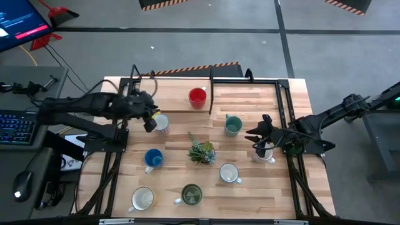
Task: Place coffee mugs
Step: Put the red patterned mug on the shelf, then move the light green mug on the center table
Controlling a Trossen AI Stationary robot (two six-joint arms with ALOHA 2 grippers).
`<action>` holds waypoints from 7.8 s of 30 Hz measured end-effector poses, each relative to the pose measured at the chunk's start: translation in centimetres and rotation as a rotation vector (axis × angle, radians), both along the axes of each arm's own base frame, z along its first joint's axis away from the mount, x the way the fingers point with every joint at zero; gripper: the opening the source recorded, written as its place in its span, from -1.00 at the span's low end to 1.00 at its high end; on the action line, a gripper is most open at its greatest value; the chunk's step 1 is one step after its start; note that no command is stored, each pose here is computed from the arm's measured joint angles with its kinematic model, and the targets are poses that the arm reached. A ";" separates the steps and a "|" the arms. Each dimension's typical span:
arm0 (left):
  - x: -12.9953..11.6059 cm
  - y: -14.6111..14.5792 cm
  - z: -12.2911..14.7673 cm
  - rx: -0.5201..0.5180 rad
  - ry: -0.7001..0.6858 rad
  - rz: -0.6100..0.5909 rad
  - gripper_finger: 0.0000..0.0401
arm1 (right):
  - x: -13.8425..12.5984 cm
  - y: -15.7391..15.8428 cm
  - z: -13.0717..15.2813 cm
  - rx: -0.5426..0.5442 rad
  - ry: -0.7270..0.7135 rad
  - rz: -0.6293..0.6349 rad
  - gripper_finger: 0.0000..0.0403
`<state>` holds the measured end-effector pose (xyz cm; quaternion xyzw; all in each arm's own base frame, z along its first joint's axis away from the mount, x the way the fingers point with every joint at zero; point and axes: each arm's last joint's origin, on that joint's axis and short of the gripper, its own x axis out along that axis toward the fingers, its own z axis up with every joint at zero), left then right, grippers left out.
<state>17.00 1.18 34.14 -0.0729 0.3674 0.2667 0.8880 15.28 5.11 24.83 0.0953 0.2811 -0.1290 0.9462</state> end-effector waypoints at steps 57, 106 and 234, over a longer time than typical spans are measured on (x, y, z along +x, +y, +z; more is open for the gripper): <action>7.5 7.5 -10.8 -0.281 0.630 -0.073 -0.01 | 0.0 0.1 -0.1 0.028 0.012 0.014 -0.56; 7.1 7.4 -12.4 -0.242 0.648 -0.206 -0.95 | -0.1 0.0 -0.2 0.021 0.030 0.015 -0.56; -0.6 10.8 3.6 -0.207 0.053 0.218 -0.40 | -0.2 0.2 -0.3 0.043 0.048 0.057 -0.56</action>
